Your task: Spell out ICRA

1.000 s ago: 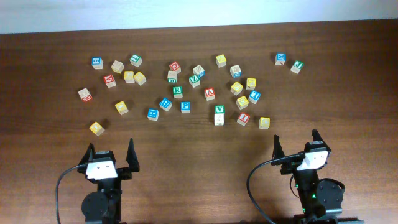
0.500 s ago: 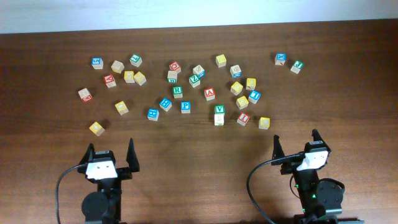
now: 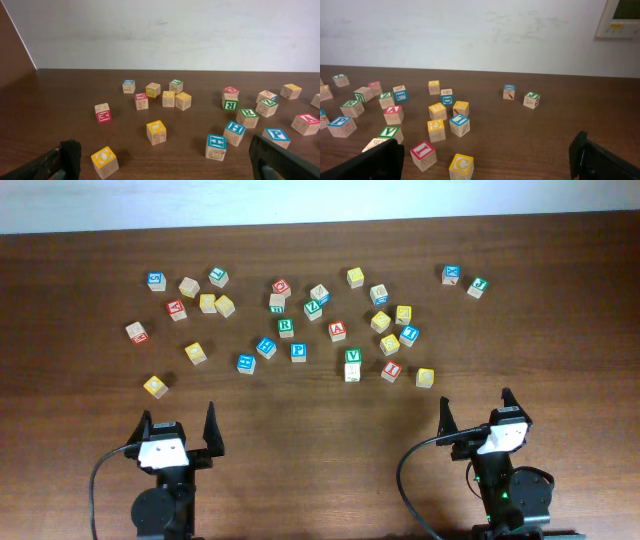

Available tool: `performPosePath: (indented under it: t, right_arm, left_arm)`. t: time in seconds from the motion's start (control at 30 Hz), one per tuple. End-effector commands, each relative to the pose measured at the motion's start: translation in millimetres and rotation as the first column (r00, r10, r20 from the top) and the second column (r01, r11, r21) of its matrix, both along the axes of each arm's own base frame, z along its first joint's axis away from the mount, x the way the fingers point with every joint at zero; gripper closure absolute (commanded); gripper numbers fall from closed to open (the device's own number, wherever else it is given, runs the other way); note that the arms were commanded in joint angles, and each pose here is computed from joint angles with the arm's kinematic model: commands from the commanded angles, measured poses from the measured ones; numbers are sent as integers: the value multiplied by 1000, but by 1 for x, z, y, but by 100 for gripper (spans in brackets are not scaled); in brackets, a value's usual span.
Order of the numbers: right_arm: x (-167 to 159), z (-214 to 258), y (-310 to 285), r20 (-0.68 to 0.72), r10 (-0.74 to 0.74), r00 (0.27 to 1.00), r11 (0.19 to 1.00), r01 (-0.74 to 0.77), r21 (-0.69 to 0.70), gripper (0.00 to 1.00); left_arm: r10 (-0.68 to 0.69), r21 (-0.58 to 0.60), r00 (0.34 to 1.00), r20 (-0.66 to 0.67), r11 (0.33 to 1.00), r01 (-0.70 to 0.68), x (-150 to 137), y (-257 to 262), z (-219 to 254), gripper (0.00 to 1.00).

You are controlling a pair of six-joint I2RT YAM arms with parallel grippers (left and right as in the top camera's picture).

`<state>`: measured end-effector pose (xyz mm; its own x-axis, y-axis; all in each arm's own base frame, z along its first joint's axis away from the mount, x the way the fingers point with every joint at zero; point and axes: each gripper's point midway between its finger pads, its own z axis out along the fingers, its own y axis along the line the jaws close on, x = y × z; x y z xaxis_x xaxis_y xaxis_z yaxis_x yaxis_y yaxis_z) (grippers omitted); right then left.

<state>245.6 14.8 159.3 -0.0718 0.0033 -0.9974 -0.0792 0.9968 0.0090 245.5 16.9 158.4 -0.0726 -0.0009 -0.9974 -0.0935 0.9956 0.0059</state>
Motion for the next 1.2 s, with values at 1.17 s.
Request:
performPosePath:
  t: [1.17]
  right_arm:
    - [0, -2, -1, -3, -10, 1000, 1000, 10, 10, 2]
  left_arm:
    - [-346, -95, 748, 566, 874, 476, -40, -65, 141, 1]
